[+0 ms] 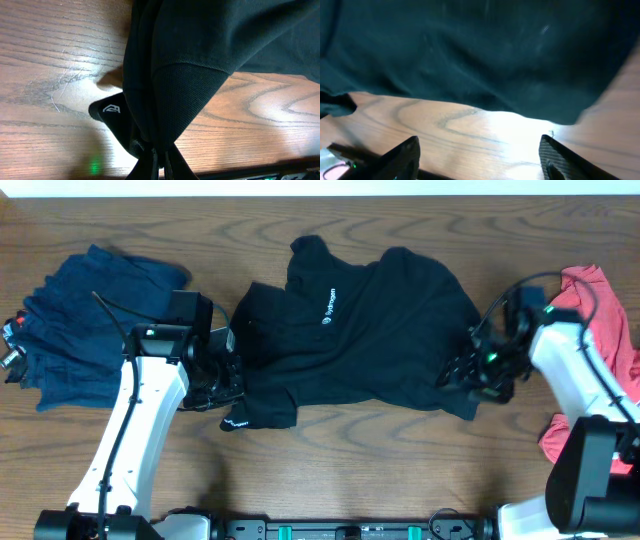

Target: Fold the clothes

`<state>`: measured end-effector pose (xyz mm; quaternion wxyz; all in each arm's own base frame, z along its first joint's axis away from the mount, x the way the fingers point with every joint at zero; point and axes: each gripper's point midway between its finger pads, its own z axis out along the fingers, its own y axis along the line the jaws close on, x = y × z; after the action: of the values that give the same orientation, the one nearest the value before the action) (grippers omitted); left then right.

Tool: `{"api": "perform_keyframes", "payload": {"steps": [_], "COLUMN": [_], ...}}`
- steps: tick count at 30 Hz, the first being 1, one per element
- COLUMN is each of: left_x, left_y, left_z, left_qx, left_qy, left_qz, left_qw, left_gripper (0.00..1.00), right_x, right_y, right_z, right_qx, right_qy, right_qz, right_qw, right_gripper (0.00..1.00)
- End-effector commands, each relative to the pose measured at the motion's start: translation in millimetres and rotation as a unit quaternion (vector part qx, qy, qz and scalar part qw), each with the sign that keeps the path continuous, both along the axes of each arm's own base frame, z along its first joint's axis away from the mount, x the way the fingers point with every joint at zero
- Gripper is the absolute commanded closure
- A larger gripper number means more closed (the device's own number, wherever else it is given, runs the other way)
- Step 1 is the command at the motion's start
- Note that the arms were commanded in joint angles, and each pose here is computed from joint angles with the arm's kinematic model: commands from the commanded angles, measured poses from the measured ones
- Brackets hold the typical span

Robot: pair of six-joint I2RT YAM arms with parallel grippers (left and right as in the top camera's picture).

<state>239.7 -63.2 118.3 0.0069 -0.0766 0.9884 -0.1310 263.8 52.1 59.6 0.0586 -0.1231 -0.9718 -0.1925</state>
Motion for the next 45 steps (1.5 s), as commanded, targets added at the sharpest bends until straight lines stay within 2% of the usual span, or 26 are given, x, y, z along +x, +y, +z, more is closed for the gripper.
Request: {"api": "perform_keyframes", "payload": {"steps": [1,8,20,26,35,37,41,43,45], "left_x": [1.3,1.3,1.2,1.2,1.2,1.1,1.0,0.9,0.8], "left_y": [0.6,0.5,0.5,0.5,0.5,0.5,0.5,0.5,0.5], "left_z": [0.4,0.4,0.4,0.4,0.4,0.4,0.4,0.4,0.4], "left_qx": [0.000,0.000,0.000,0.000,0.000,0.000,0.000,0.000,0.000], "left_qy": [-0.001,-0.001,-0.001,-0.001,-0.001,-0.001,0.000,0.000,0.000], "left_qz": [-0.007,-0.007,-0.007,-0.007,-0.007,-0.007,-0.007,-0.007,-0.007], "left_qw": [1.000,1.000,1.000,1.000,1.000,1.000,1.000,1.000,1.000], "left_gripper": [0.94,0.94,0.94,0.95,0.94,0.94,0.94,0.94,0.94], "right_x": [-26.9,-60.1,-15.2,-25.1,-39.7,-39.9,-39.9,-39.6,-39.2], "right_y": [11.2,16.2,-1.0,-11.0,-23.5,-24.9,-29.3,-30.5,-32.6], "right_z": [-19.4,-56.2,-78.7,-82.6,-89.7,-89.8,-90.1,-90.1,-90.2], "right_qx": [-0.019,-0.052,-0.093,-0.125,-0.163,-0.167,-0.180,-0.183,-0.188], "right_qy": [0.057,0.101,0.002,0.023,0.038,0.037,0.034,0.033,0.030], "right_qz": [-0.056,-0.097,-0.169,-0.198,-0.209,-0.208,-0.208,-0.209,-0.208], "right_qw": [0.997,0.989,0.981,0.972,0.964,0.963,0.961,0.960,0.959], "right_gripper": [0.29,0.30,0.38,0.45,0.49,0.53,0.69,0.72,0.83]}}
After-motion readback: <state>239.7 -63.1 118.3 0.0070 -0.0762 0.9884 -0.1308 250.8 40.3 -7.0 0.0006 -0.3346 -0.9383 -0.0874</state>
